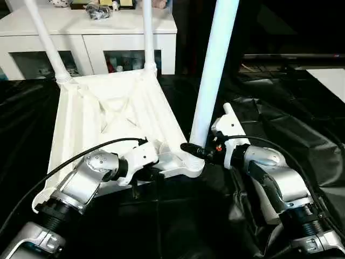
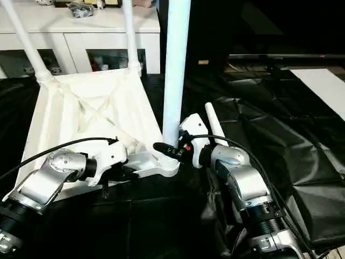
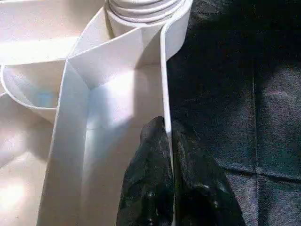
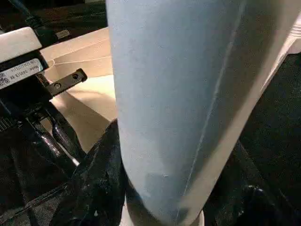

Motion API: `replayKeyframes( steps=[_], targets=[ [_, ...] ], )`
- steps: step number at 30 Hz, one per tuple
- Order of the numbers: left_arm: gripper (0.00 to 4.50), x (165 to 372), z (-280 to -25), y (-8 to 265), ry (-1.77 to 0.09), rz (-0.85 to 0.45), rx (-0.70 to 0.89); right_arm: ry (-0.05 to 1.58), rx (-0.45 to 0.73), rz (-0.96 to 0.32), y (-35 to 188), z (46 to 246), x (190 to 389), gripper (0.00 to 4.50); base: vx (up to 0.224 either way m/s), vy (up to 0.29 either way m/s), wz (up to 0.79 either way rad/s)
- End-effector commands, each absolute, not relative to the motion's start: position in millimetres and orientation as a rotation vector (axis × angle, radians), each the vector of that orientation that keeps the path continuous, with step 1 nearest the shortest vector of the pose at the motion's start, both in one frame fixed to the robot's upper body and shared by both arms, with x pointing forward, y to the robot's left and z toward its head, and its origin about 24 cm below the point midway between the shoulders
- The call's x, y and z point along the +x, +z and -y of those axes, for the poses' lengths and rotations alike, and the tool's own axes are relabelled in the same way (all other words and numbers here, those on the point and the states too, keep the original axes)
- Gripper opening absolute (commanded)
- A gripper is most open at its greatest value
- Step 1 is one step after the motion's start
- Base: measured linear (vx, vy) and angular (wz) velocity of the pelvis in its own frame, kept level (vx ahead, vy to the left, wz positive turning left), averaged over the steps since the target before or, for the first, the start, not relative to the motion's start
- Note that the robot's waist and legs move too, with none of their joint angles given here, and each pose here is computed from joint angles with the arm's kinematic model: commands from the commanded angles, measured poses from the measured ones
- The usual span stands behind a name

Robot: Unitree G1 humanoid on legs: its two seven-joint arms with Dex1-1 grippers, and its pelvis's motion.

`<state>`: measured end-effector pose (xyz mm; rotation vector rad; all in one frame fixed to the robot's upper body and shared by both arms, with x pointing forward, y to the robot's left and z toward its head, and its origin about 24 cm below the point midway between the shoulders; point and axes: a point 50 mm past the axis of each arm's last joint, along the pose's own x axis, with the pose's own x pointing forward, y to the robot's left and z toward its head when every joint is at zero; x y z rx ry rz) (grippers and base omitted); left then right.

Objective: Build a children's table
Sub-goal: Rotate leg to tighten

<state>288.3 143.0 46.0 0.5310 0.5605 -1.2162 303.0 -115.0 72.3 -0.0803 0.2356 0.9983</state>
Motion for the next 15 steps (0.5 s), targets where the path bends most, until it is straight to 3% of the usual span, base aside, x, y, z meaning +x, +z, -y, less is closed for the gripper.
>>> replayKeyframes(
  steps=[1, 8, 11, 15],
  targets=[
    [0.0, 282, -151, 29, -1.206, -0.682, 0.566, 0.921, -0.089, -0.452, 28, 127.7, 292.7, 1.83, 0.0, 0.0, 0.0],
    [0.0, 291, -137, 33, -1.089, -0.643, 0.44, 0.645, -0.07, -0.412, 18, 134.3, 302.4, 1.83, 0.0, 0.0, 0.0],
    [0.0, 292, -117, 30, -1.01, -0.646, 0.342, 0.517, -0.046, -0.417, 11, 134.1, 305.5, 1.83, -0.039, 0.032, -0.17],
    [0.0, 293, -100, 24, -0.956, -0.674, 0.343, 0.459, -0.022, -0.435, 6, 127.5, 308.8, 1.83, -0.005, 0.011, -0.04]
  ],
)
